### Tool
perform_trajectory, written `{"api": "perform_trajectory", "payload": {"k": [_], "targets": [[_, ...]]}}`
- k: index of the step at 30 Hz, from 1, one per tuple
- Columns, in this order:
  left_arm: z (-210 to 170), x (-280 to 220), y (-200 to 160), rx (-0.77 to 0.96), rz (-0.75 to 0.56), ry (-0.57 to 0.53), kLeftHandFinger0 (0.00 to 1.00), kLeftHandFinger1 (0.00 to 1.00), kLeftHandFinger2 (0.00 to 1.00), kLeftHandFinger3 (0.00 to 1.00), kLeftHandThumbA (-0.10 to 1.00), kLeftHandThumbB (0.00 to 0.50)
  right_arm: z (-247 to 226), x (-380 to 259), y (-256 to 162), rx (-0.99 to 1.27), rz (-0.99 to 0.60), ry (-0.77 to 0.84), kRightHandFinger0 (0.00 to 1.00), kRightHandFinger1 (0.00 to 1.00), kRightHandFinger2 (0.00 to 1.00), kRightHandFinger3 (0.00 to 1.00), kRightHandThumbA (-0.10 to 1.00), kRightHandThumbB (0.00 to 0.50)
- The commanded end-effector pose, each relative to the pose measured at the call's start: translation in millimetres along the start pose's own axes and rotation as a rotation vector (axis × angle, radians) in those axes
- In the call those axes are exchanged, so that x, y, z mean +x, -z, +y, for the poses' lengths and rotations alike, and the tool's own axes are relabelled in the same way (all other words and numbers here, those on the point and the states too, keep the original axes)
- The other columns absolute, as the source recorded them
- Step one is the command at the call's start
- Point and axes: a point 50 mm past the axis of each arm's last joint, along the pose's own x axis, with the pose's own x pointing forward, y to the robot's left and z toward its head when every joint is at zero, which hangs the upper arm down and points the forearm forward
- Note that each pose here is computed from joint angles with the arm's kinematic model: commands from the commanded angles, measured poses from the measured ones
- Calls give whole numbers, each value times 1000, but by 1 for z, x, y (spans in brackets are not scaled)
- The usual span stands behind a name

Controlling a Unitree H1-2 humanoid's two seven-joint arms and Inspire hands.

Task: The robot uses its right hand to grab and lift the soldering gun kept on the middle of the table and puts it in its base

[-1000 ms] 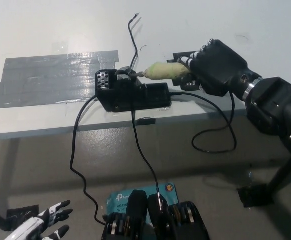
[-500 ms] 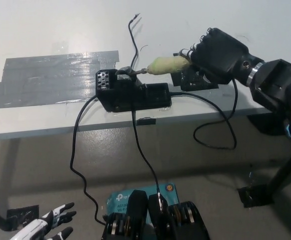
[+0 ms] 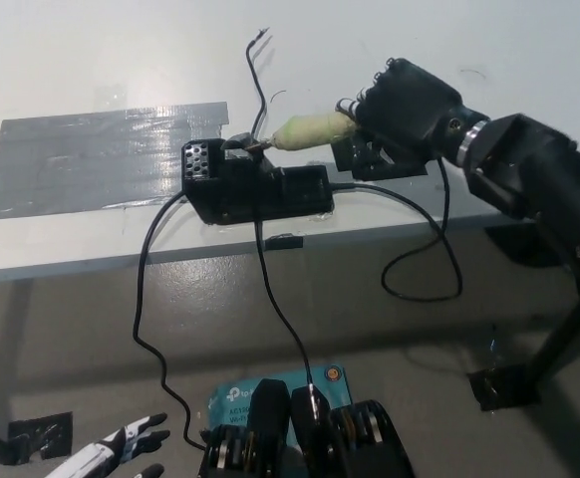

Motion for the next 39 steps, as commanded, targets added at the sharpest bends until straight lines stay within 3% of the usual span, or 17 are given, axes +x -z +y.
{"api": "perform_trajectory", "payload": {"k": [1, 5, 10, 11, 13, 15, 18, 22, 25, 27, 28, 31, 32, 34, 36, 37, 39], "targets": [[0, -1, -10, 53, -43, 6, 1000, 1000, 1000, 1000, 644, 181, -20, 17, -6, -74, -56, 84, 0, 1, 392, 0, -61, 152], [-1, 1, -11, 57, -44, 16, 1000, 1000, 1000, 1000, 632, 187, -13, 18, -6, -87, -64, 76, 0, 19, 432, 43, -28, 120], [-3, 3, -13, 68, -40, 31, 1000, 1000, 1000, 1000, 639, 171, -22, 24, -13, -84, -72, 124, 0, 27, 427, 101, -8, 159], [-3, 3, -13, 65, -42, 33, 1000, 1000, 1000, 1000, 630, 166, -28, 27, -18, -59, -85, 150, 0, 43, 430, 154, -33, 197], [-4, 5, -13, 56, -49, 38, 1000, 1000, 1000, 1000, 615, 157, -34, 28, -19, -95, -108, 167, 0, 82, 474, 87, -44, 197], [-4, 4, -13, 64, -44, 38, 1000, 1000, 1000, 1000, 634, 160, -43, 32, -19, -100, -111, 163, 0, 110, 502, 129, -32, 197], [-5, 2, -14, 64, -38, 34, 1000, 1000, 1000, 1000, 633, 156, -59, 38, -16, -127, -117, 165, 0, 114, 504, 75, -100, 160], [-3, 1, -14, 63, -30, 35, 1000, 1000, 1000, 1000, 634, 159, -76, 41, -10, -162, -134, 230, 0, 39, 426, 118, -66, 202], [-2, 4, -14, 54, -35, 32, 1000, 1000, 1000, 1000, 617, 159, -94, 44, -1, -192, -145, 221, 0, 31, 440, 172, -92, 206], [-1, 3, -13, 55, -35, 27, 1000, 1000, 1000, 1000, 615, 164, -98, 46, 1, -190, -164, 232, 0, 0, 404, 216, -100, 241], [-1, 3, -14, 69, -26, 26, 1000, 1000, 1000, 1000, 642, 167, -105, 47, 4, -196, -171, 227, 0, 0, 374, 192, -100, 216], [-2, 2, -16, 71, -28, 26, 1000, 1000, 1000, 1000, 619, 144, -110, 48, 8, -231, -171, 224, 0, 0, 355, 170, -100, 239], [-2, 2, -16, 69, -29, 27, 1000, 1000, 1000, 1000, 611, 147, -110, 48, 8, -235, -167, 226, 0, 0, 345, 54, -100, 204], [-2, 3, -14, 65, -35, 26, 1000, 1000, 1000, 1000, 608, 151, -107, 46, 9, -238, -164, 216, 0, 1, 402, 1, -100, 178], [1, 3, -15, 97, -27, 22, 1000, 1000, 1000, 1000, 672, 185, -100, 43, 6, -241, -157, 207, 0, 0, 413, 47, -96, 150], [1, 3, -14, 97, -27, 22, 1000, 1000, 1000, 1000, 685, 192, -97, 42, 4, -234, -149, 198, 0, 7, 411, 88, -18, 147], [1, 3, -15, 99, -26, 24, 1000, 1000, 1000, 1000, 688, 187, -87, 40, 0, -228, -140, 185, 0, 0, 410, 147, 32, 178]]}}
